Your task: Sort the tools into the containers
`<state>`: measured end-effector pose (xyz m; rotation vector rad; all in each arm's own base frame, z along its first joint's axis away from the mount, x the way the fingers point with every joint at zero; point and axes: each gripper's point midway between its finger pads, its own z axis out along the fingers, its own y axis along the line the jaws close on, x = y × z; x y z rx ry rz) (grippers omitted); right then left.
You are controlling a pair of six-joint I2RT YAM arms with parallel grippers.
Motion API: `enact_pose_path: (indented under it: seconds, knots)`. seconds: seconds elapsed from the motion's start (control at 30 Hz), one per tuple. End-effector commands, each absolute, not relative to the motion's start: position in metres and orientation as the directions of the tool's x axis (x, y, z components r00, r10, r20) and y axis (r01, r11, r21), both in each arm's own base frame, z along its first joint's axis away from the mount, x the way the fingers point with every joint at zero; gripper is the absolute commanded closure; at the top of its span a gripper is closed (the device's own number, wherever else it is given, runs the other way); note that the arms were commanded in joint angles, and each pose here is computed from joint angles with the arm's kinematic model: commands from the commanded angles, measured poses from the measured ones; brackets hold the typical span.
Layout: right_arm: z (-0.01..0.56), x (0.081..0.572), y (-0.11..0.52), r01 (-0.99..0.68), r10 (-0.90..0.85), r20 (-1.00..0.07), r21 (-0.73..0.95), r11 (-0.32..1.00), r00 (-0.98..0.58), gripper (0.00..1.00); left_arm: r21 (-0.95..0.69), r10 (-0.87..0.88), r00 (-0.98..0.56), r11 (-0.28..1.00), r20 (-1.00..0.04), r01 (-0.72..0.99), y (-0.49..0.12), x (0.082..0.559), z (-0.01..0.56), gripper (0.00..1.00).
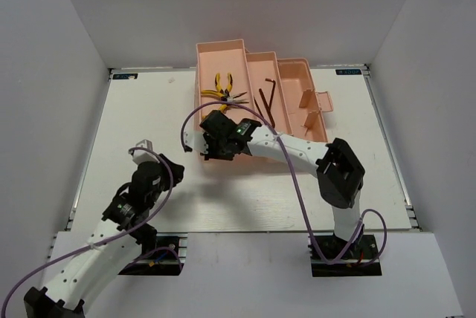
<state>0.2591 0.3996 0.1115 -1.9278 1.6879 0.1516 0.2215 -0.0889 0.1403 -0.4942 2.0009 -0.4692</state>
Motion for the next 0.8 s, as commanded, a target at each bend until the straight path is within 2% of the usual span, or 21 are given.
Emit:
enact_pose_path:
  seconds: [0.0,0.07,0.2,0.47,0.53,0.77]
  knots:
    - [0.244,0.265,0.417,-0.904,-0.71,-0.664,-0.418,0.093,0.235,1.0,-0.679,-0.626,-0.453,0.732,-0.634,-0.06,-0.125,0.231,0.15,0.56]
    - [0.264,0.261,0.41,-0.911,-0.675,-0.704,-0.396,0.113,0.223,1.0,-0.69,-0.624,-0.48,0.722,-0.617,-0.05,-0.134,0.233,0.143,0.69]
    - [0.291,0.261,0.397,-0.926,-0.621,-0.765,-0.34,0.165,0.171,1.0,-0.711,-0.619,-0.513,0.703,-0.595,-0.025,-0.15,0.242,0.135,0.79]
    - [0.314,0.251,0.374,-0.956,-0.535,-0.842,-0.211,0.203,0.072,1.0,-0.771,-0.639,-0.542,0.636,-0.545,0.027,-0.18,0.27,0.126,0.82]
    - [0.31,0.246,0.373,-0.965,-0.525,-0.85,-0.178,0.192,0.053,1.0,-0.77,-0.629,-0.577,0.638,-0.521,0.0,-0.185,0.275,0.108,0.82]
    - [0.284,0.237,0.366,-0.983,-0.512,-0.858,-0.059,0.177,-0.041,1.0,-0.815,-0.643,-0.587,0.577,-0.492,0.051,-0.205,0.314,0.123,0.8]
